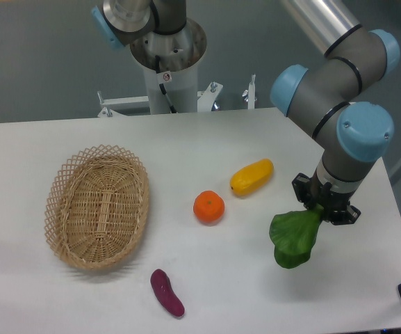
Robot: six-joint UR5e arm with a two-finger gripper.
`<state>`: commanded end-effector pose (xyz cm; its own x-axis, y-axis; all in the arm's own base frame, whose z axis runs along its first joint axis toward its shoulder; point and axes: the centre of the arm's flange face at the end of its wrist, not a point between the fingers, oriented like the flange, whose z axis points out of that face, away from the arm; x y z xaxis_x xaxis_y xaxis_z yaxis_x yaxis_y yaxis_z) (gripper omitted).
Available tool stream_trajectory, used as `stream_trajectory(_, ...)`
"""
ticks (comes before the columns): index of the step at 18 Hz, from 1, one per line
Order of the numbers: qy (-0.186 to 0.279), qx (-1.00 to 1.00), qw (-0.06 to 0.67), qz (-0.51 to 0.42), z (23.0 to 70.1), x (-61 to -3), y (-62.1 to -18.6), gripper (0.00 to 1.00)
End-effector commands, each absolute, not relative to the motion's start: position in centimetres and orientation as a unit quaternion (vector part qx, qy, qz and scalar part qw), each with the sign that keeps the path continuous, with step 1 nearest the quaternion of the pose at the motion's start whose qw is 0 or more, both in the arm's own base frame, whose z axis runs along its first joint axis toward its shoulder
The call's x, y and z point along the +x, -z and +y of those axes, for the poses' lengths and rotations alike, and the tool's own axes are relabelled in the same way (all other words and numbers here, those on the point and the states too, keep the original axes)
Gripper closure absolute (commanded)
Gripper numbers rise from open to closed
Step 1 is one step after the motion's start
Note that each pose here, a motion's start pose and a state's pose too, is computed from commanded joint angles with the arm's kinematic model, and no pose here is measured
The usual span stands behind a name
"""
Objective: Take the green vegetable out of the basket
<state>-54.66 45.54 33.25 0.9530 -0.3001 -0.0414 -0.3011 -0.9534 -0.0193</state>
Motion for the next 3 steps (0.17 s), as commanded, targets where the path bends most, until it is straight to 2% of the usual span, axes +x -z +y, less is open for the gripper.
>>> stream_trajectory(3,-0.02,-0.988,0.013,0.151,45.54,-54.66,-33.21,0.74)
